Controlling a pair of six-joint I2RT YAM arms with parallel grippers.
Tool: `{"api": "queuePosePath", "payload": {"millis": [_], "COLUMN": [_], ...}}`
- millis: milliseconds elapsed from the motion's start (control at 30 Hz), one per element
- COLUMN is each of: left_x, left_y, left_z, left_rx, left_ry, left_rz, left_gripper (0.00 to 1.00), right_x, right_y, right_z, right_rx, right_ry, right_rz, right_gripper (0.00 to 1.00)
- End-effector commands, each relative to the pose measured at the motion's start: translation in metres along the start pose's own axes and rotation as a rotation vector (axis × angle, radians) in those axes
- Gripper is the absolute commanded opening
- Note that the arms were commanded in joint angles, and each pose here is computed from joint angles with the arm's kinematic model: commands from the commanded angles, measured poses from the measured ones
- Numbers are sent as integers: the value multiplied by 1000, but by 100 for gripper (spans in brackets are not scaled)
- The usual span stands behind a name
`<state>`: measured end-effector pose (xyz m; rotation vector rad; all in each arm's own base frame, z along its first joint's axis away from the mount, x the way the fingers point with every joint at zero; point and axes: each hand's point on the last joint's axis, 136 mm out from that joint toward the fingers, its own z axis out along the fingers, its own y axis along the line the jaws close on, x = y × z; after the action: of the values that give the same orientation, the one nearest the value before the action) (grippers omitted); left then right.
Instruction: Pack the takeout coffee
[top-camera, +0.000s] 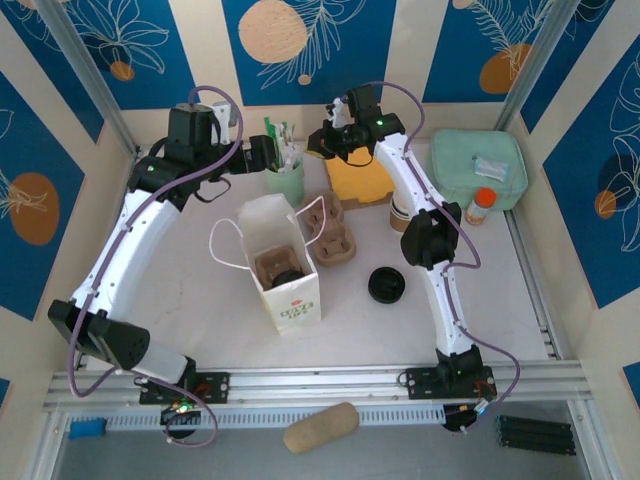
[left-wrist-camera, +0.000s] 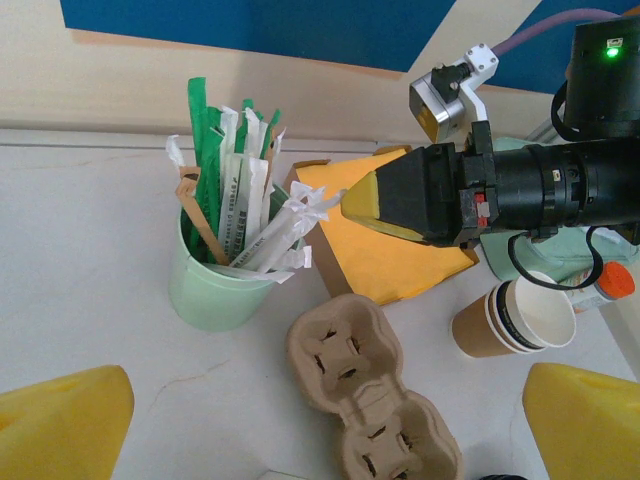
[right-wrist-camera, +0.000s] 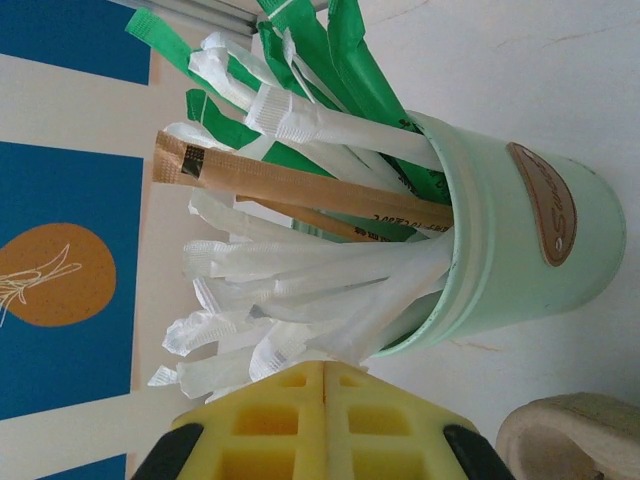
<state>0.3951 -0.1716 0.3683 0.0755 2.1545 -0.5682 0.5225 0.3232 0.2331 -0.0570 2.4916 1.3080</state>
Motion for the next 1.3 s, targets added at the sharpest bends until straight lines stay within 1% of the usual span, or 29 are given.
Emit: {"api": "queuePosePath", "payload": {"millis": [0, 67, 100, 133, 233, 300, 333, 833, 1267], "left_x": [-8, -8, -8, -8, -6, -5, -5, -4, -2], "left_y": [-4, -4, -5, -4, -4, -4, -4, -3, -3], "left_z": [-2, -2, -3, -2, -1, -1, -2, 0, 2], "left_rx": [28, 28, 31, 30, 31, 32, 32, 26, 28], "left_ry": [-22, -23, -24, -24, -18, -15, -14, -4, 3], "left_rz": [-9, -10, -9, -9, -13, -13, -13, -3, -1], "left_gripper": [99, 100, 99, 99, 99, 99, 99, 99, 99], "right_x": [-1, -4, -5, -6, -9, -11, -12, -18, -18], "right_y": [36, 37, 36, 34, 28, 23, 21, 2, -15], "right_z": [-27, -30, -31, -31, -27, -24, -22, 4, 16], "right_rx": [-46, -39, -33, -24, -14, -7, -6, -8, 4], "right_ry": [-26, -41, -47, -53, -60, -64, -67, -65, -55], "right_rz": [-65, -73, -76, -72, -58, -44, -41, 17, 50], "right_gripper": [0, 0, 3, 11, 19, 31, 33, 33, 33]}}
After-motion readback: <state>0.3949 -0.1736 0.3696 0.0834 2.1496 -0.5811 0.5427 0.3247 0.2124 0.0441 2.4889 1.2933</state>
